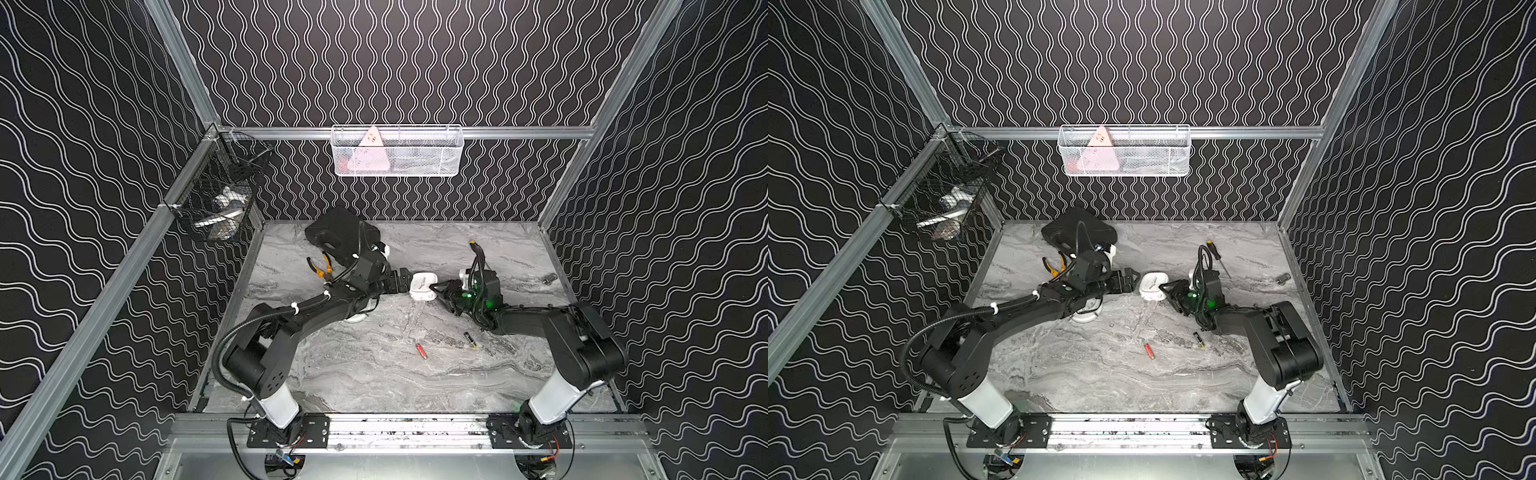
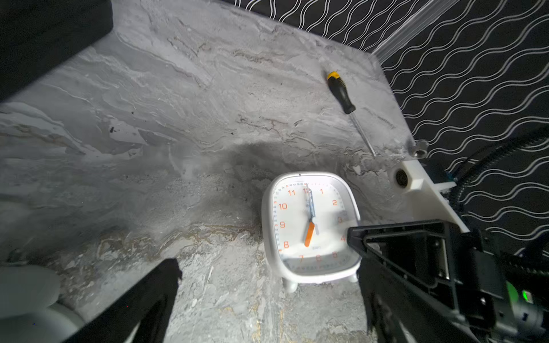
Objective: Insert the battery into the alarm
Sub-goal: Adjust the alarm at the center of the board.
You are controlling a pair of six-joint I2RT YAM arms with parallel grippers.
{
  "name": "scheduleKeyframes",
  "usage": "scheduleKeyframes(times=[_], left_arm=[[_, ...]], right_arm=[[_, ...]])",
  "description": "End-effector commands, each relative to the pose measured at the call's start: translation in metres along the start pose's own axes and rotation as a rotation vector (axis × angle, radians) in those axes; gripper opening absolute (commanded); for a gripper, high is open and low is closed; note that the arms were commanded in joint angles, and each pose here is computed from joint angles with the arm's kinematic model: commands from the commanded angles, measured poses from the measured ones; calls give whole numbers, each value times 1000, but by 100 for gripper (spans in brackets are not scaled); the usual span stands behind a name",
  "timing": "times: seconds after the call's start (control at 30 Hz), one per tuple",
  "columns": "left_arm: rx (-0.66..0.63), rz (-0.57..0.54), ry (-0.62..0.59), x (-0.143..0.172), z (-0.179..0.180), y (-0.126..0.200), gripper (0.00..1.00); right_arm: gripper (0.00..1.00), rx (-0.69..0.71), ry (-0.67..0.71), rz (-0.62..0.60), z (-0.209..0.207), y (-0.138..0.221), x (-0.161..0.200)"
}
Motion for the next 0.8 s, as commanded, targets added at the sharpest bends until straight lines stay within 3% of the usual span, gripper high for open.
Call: scheduleKeyframes(times=[0.0,0.2,0.37,0.63,0.77], left_arm=[[20,-29,13,-4,-5,17,99],[116,10,-1,3,-15,35,99],[193,33,-62,17,-26,41,99],[189,-96,-370,35,-32,63,99],[163,-149,-434,38,-25,69,99]], right_arm=[[31,191,184,29,-15,20,2],[30,451,438,74,-19,62,-14],[30,636,549,149,-22,86,-22],[30,941,718,231,-29,103,-37],[30,1069,813,258,-28,101,-40]])
Point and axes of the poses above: each gripper's point midway between its finger pads, its own y axis back along the fingers, its own z axis along the line the jaws close on, x = y × z, the point moved 1 cm from there along y, back along the fingers, and after that the axes turned 12 degrees about y, right-handed, at the moved point
